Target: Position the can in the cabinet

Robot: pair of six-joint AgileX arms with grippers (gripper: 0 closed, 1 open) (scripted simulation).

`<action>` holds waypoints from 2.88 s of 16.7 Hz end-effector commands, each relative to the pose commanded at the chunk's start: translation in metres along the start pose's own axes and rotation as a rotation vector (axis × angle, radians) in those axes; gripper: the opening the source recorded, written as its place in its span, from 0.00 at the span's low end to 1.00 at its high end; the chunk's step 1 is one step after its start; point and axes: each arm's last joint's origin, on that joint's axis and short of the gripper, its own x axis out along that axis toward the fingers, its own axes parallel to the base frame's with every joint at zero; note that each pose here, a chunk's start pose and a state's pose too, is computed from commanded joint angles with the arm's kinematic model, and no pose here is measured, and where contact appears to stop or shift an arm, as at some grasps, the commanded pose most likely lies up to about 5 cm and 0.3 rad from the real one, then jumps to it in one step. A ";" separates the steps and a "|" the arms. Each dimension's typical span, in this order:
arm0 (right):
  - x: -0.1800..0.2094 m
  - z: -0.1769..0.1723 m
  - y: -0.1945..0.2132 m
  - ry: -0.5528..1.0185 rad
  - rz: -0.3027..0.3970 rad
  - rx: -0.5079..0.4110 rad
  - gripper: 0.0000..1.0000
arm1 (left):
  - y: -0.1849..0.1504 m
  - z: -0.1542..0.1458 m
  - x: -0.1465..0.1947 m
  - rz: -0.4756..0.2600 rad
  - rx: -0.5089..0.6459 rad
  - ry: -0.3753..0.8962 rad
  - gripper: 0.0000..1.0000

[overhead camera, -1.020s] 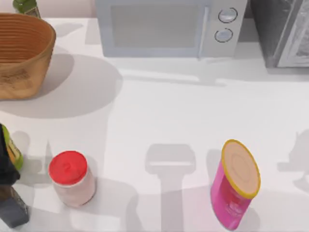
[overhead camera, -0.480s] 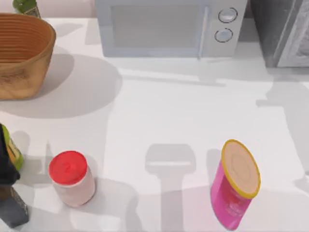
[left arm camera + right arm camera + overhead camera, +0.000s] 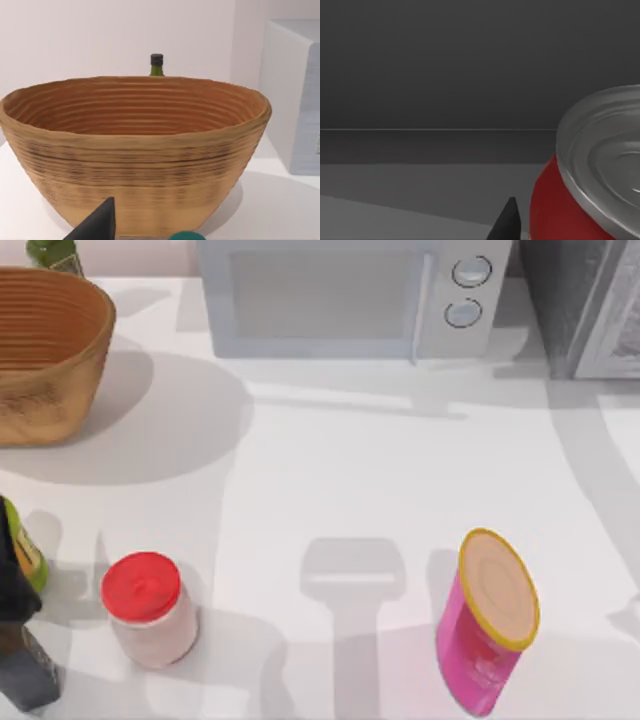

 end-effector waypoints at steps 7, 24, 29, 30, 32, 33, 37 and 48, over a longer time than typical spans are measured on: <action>0.009 0.006 0.003 -0.001 0.001 0.003 0.00 | 0.000 0.000 0.000 0.000 0.000 0.000 1.00; 0.147 0.033 0.003 -0.014 0.001 0.004 0.00 | 0.000 0.000 0.000 0.000 0.000 0.000 1.00; 0.159 0.027 0.002 -0.001 0.001 0.003 0.00 | 0.000 0.000 0.000 0.000 0.000 0.000 1.00; 0.159 0.027 0.002 -0.001 0.001 0.003 0.00 | 0.000 0.000 0.000 0.000 0.000 0.000 1.00; 0.159 0.027 0.002 -0.001 0.001 0.003 0.08 | 0.000 0.000 0.000 0.000 0.000 0.000 1.00; 0.159 0.027 0.002 -0.001 0.001 0.003 0.15 | 0.000 0.000 0.000 0.000 0.000 0.000 1.00; 0.159 0.027 0.002 -0.001 0.001 0.003 0.45 | 0.000 0.000 0.000 0.000 0.000 0.000 1.00; 0.159 0.027 0.002 -0.001 0.001 0.003 1.00 | 0.000 0.000 0.000 0.000 0.000 0.000 1.00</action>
